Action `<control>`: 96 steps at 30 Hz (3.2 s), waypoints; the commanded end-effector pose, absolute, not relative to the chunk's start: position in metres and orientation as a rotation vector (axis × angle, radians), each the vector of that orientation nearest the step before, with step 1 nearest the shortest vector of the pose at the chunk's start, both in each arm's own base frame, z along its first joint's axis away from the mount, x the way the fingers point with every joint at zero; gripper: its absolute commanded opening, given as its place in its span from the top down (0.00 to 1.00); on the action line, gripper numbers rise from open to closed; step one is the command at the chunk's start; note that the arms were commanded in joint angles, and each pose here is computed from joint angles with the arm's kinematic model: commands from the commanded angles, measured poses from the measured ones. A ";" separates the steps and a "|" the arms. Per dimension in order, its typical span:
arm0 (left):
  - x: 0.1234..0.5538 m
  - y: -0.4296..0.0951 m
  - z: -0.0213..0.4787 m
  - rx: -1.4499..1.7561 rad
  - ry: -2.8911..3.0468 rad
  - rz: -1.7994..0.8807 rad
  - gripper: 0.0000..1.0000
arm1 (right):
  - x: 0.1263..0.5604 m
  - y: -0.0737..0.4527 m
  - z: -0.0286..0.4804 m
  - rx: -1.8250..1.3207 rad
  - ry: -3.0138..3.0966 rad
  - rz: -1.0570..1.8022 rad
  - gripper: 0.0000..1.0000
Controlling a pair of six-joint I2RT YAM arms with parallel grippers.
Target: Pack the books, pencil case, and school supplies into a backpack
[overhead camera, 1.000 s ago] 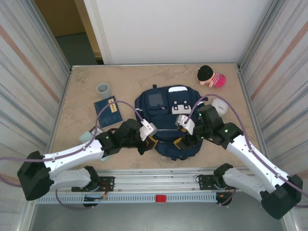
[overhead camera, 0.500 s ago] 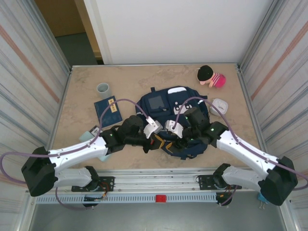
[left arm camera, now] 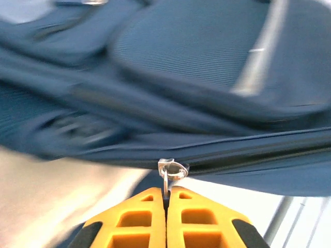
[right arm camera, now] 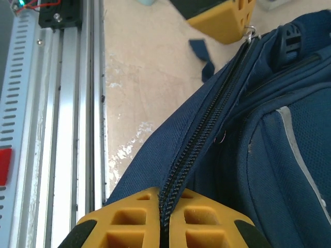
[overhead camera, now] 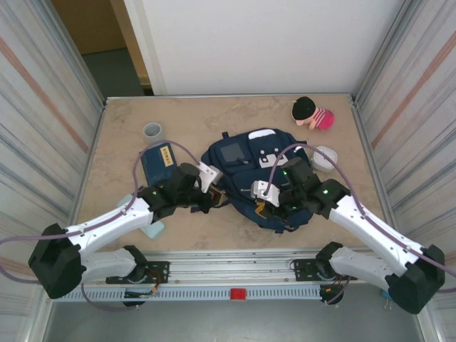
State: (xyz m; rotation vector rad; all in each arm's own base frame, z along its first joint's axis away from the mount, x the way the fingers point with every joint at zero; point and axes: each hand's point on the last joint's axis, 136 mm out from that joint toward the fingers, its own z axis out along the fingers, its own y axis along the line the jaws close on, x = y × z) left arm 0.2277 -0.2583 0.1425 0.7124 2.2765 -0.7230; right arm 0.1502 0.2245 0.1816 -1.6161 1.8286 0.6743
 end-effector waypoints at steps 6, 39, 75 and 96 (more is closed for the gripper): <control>0.301 -0.167 0.099 0.297 2.446 -0.328 0.92 | 0.137 0.213 0.234 -1.618 1.688 0.703 1.00; 0.302 -0.091 0.148 -0.329 2.428 -0.472 0.13 | 0.221 0.329 0.258 -1.276 2.004 1.003 0.28; 0.313 -0.159 0.023 -0.248 2.801 -0.470 0.11 | 0.274 0.342 0.192 -0.606 2.480 1.065 0.37; 0.300 -0.074 0.094 -0.484 2.571 -0.619 0.23 | 0.279 0.416 0.086 -0.386 2.850 0.745 0.46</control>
